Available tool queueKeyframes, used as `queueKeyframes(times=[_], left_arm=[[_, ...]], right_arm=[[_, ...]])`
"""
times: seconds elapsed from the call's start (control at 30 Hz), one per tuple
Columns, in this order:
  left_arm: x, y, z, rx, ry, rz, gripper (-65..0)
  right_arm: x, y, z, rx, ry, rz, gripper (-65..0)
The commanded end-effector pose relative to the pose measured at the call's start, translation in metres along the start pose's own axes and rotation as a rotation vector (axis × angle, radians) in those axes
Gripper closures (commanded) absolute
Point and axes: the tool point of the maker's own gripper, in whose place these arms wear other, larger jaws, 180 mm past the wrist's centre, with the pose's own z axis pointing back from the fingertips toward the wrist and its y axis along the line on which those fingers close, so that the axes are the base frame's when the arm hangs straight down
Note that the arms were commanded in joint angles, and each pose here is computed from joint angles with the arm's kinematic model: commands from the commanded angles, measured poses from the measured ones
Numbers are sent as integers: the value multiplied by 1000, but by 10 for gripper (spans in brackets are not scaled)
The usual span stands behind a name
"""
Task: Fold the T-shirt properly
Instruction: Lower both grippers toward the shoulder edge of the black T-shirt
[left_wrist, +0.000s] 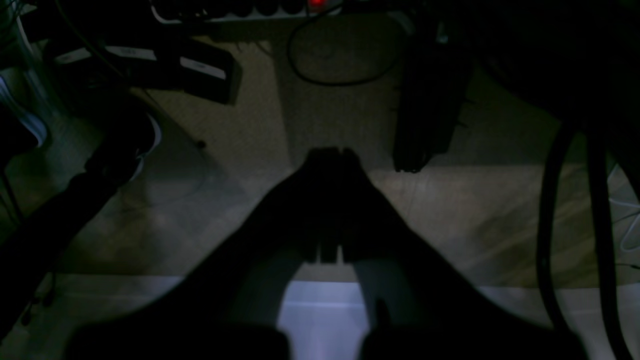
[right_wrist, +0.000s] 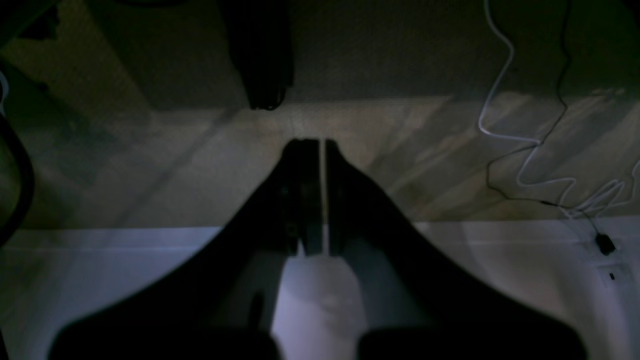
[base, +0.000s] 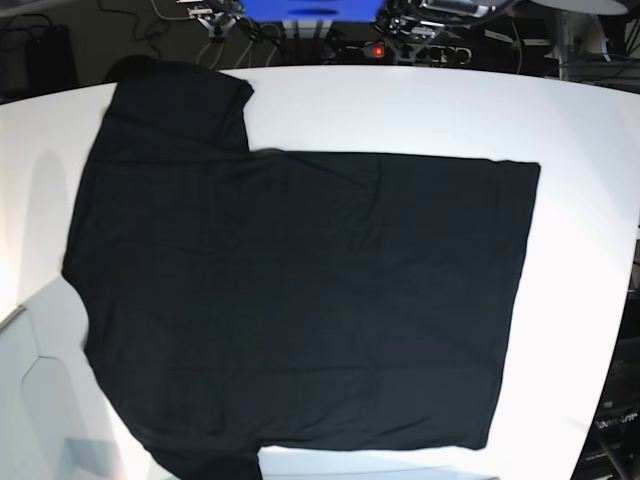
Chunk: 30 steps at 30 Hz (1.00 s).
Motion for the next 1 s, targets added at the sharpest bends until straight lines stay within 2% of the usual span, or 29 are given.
queueKeyframes(times=[0.0,0.2,0.97], left_arm=[[-4,2,0,4,7,-2,-5],[-4,2,0,4,7,-2,-5],[-20,3,0,6,26,-4,-1]], right_arm=[[-5,4,0,20,10,2,0],[14,3,3,19,-42,-4,0],[8,3,2,19,-33,-2,0]])
